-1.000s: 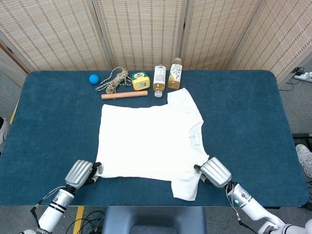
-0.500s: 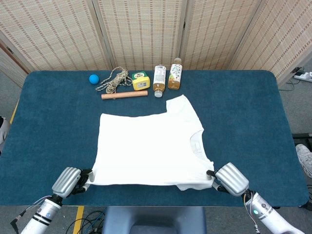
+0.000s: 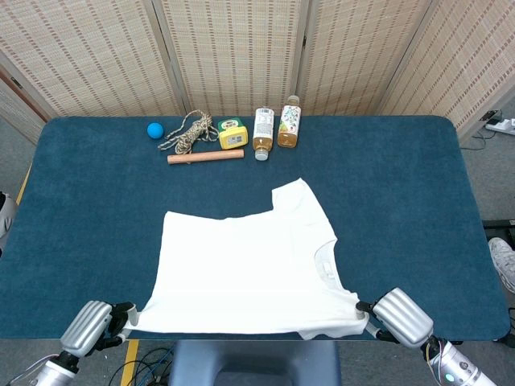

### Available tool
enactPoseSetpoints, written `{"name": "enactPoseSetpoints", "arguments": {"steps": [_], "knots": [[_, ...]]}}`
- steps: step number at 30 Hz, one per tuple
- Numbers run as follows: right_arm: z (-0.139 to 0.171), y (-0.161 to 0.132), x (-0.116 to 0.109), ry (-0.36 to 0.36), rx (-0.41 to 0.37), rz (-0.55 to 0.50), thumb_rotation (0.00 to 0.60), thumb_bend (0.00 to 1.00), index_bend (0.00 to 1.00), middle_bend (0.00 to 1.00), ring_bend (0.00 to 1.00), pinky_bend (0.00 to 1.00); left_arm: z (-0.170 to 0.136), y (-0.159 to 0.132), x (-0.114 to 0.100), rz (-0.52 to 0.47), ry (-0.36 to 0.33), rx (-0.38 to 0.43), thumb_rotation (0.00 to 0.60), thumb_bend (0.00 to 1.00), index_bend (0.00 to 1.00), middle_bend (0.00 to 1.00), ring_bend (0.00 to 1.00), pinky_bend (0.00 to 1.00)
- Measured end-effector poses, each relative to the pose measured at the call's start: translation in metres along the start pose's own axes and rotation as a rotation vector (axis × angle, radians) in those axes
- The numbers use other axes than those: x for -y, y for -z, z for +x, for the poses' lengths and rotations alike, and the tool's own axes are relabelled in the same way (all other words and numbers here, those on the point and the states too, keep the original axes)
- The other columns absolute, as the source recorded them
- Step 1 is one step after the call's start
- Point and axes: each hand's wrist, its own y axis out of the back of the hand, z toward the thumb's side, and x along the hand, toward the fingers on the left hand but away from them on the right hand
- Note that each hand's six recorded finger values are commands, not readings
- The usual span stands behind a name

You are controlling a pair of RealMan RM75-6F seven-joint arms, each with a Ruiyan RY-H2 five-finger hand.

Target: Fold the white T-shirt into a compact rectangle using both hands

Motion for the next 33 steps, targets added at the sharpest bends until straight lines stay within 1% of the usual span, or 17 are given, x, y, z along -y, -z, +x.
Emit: {"name": "enactPoseSetpoints", "arguments": {"steps": [7,14,19,25,28,33], "knots": [[0.017,-0.005,-0.002,-0.002,-0.005,-0.019,0.600,0.59,0.73,0.93,0.93,1.00,-0.021,0.000,0.002,0.010,0.014,-0.008,0.600,0.50,0.63,0.90,0.80,0.93],[0.036,-0.010,0.003,-0.019,-0.007,-0.035,0.600,0.60,0.74,0.93,0.94,1.00,-0.040,-0.002,0.000,0.028,-0.003,-0.032,0.600,0.50,0.63,0.90,0.80,0.93],[0.044,-0.013,0.004,-0.016,-0.004,-0.046,0.600,0.61,0.74,0.93,0.94,1.00,-0.046,-0.002,0.000,0.033,0.001,-0.043,0.600,0.50,0.63,0.90,0.80,0.93],[0.039,-0.009,0.007,-0.018,0.007,-0.046,0.600,0.61,0.74,0.93,0.94,1.00,-0.037,-0.001,0.001,0.050,0.007,-0.042,0.600,0.50,0.63,0.90,0.80,0.93],[0.032,-0.006,0.009,-0.019,0.015,-0.041,0.600,0.61,0.74,0.93,0.94,1.00,-0.027,0.000,0.001,0.071,0.013,-0.038,0.600,0.50,0.63,0.90,0.80,0.93],[0.019,-0.002,0.008,-0.015,0.029,-0.029,0.600,0.61,0.74,0.93,0.94,1.00,0.000,0.001,-0.004,0.117,0.009,-0.021,0.600,0.50,0.63,0.90,0.80,0.93]]}}
